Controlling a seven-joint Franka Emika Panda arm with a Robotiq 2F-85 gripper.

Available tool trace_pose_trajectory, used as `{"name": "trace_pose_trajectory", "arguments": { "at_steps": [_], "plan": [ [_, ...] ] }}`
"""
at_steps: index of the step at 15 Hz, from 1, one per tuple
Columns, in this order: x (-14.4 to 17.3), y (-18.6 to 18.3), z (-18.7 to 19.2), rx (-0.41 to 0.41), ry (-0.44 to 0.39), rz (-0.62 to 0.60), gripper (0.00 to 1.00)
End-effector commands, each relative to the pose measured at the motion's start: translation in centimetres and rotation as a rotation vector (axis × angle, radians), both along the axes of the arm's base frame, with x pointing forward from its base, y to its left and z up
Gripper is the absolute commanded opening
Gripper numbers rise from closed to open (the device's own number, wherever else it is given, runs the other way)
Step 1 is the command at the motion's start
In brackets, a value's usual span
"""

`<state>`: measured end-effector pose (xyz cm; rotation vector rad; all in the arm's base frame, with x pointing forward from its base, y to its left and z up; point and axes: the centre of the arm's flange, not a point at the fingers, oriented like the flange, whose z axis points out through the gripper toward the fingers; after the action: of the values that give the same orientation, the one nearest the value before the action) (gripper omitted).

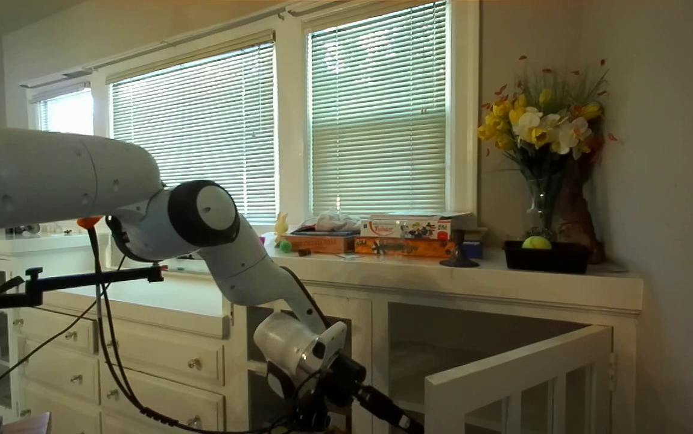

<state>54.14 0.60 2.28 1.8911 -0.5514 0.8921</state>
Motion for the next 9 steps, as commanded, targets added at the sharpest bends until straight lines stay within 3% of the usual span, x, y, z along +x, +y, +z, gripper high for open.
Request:
{"name": "trace_pose_trajectory", "arguments": {
  "at_steps": [1, 7, 9],
  "plan": [
    [-3.9, -1.8, 1.1, -0.011, -0.013, -0.049, 0.0],
    [-7.6, -4.7, 2.0, -0.041, -0.001, -0.121, 0.0],
    [-7.7, -2.5, 1.1, -0.073, 0.036, -0.115, 0.0]
  ]
}}
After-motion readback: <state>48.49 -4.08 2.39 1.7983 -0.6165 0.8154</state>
